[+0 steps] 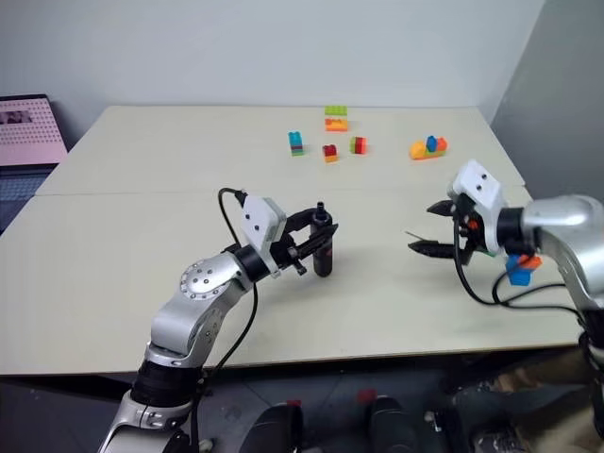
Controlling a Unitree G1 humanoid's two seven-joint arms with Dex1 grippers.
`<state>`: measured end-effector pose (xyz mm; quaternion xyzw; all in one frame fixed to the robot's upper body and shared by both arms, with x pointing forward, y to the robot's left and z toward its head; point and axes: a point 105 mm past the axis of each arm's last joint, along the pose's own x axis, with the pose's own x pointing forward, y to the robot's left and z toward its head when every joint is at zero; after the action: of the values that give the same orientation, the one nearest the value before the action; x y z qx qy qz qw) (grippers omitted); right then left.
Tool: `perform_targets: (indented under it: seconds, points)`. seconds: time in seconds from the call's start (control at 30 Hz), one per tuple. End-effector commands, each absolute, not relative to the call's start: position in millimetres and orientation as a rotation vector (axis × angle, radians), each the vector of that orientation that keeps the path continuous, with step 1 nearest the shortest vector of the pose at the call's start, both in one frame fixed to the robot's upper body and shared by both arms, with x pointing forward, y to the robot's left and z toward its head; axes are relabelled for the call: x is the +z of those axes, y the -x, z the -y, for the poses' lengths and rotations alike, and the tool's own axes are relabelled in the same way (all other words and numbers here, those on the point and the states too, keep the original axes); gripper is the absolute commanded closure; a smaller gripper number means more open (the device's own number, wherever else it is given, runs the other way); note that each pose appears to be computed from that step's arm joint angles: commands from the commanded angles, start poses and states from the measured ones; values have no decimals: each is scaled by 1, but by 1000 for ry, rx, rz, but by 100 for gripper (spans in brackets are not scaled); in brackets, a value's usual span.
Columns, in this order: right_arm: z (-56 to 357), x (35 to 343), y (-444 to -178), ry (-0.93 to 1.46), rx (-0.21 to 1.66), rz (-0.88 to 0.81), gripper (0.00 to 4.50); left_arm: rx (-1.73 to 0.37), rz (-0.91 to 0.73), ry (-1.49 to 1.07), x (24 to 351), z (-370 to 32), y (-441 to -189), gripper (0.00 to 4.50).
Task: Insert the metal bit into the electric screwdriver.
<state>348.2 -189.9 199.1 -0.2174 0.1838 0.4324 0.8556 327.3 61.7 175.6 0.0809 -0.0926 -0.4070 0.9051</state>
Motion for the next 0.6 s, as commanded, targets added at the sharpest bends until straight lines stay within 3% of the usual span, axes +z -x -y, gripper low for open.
perform_targets:
  seconds: [0.03,0.2,0.43,0.6]
  points:
    - [206,175,-381,486,856,-532,0,-765,120,-189,157,-75,-332,286]
    - [209,151,-407,489,816,-664,0,-736,127,-191,157,-79,-331,286]
    - [217,129,-418,485,725,-755,0,-702,137,-204,159,-86,-330,286]
    - [213,126,-417,443,742,-772,100,-687,138,-210,159,-89,-330,286]
